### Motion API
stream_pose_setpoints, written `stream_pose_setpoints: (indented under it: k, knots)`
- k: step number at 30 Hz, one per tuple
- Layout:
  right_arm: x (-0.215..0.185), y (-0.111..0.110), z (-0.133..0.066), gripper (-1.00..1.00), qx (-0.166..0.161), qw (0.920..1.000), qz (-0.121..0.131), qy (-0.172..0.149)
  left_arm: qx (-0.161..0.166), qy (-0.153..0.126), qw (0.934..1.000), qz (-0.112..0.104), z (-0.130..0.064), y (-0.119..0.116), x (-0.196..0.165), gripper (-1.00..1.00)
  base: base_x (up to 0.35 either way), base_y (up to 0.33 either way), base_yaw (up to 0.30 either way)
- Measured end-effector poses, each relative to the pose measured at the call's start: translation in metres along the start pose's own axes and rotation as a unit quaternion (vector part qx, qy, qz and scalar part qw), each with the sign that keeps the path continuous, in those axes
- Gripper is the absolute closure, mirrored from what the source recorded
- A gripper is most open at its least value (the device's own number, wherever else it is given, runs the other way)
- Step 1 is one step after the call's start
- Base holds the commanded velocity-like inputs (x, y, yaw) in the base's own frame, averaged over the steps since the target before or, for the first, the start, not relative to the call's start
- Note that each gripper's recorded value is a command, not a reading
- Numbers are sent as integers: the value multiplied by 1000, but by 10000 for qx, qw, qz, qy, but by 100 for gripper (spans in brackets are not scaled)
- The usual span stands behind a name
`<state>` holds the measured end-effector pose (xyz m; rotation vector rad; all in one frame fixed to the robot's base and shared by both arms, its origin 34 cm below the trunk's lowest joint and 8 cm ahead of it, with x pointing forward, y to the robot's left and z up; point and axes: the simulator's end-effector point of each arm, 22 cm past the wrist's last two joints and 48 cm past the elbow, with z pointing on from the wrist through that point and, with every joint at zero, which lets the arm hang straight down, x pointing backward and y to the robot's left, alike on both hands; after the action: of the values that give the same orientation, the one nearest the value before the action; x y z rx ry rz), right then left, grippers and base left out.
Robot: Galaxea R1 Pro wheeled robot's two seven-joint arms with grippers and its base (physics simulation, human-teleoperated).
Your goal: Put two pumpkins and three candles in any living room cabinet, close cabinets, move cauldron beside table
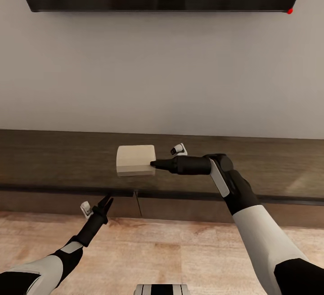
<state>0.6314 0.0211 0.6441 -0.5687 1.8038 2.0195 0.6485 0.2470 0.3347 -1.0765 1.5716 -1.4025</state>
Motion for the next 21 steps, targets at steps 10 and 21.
stream_pose_setpoints:
  k: [10,21]
  knots:
    - [0,0,0,100,-8,10000,1,-1,154,-9,9999,25,1,-7,0,100,0,0,0]
    - [0,0,0,100,-7,10000,0,0,156,-8,9999,31,1,-8,0,100,0,0,0]
